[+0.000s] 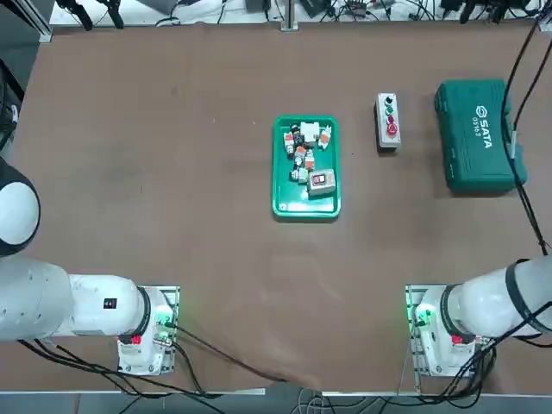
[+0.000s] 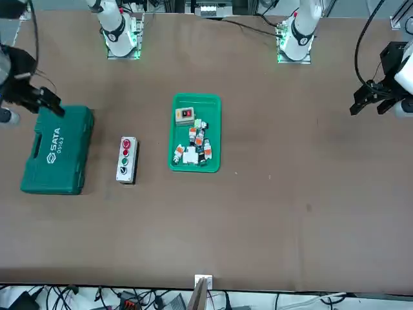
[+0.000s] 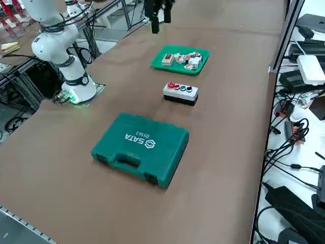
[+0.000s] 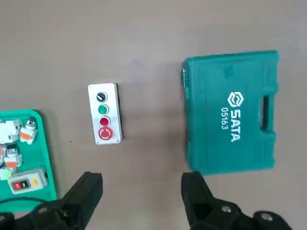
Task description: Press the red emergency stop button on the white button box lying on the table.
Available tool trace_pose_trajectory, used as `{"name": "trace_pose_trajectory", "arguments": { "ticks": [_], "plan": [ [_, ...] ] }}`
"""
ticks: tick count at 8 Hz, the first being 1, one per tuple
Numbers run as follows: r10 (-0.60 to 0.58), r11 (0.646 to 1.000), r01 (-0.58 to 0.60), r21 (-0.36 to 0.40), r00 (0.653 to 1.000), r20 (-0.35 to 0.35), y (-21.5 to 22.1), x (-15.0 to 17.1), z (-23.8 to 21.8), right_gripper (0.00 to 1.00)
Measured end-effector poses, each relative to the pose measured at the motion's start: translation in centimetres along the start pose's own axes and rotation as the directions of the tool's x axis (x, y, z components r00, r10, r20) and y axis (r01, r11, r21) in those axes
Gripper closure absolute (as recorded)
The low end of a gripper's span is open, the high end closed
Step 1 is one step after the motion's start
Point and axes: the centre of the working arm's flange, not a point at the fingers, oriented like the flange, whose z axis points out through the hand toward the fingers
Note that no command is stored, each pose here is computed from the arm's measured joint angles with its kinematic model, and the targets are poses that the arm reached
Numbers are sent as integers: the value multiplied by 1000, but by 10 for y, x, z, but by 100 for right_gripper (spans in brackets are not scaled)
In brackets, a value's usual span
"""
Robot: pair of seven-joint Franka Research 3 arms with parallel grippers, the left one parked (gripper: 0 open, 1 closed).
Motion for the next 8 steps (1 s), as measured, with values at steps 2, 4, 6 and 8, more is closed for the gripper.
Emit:
{"name": "trace_pose_trajectory", "arguments": {
  "ticks": [2, 4, 6, 8],
  "plan": [
    [-39, 999, 39, 3, 999, 9, 19, -8, 4, 0],
    [-43, 999, 43, 7, 999, 11, 32, -18, 10, 0],
    [-58, 998, 58, 6, 998, 12, 24, -21, 13, 0],
    [-62, 998, 62, 9, 998, 11, 21, -21, 13, 0]
  ]
}}
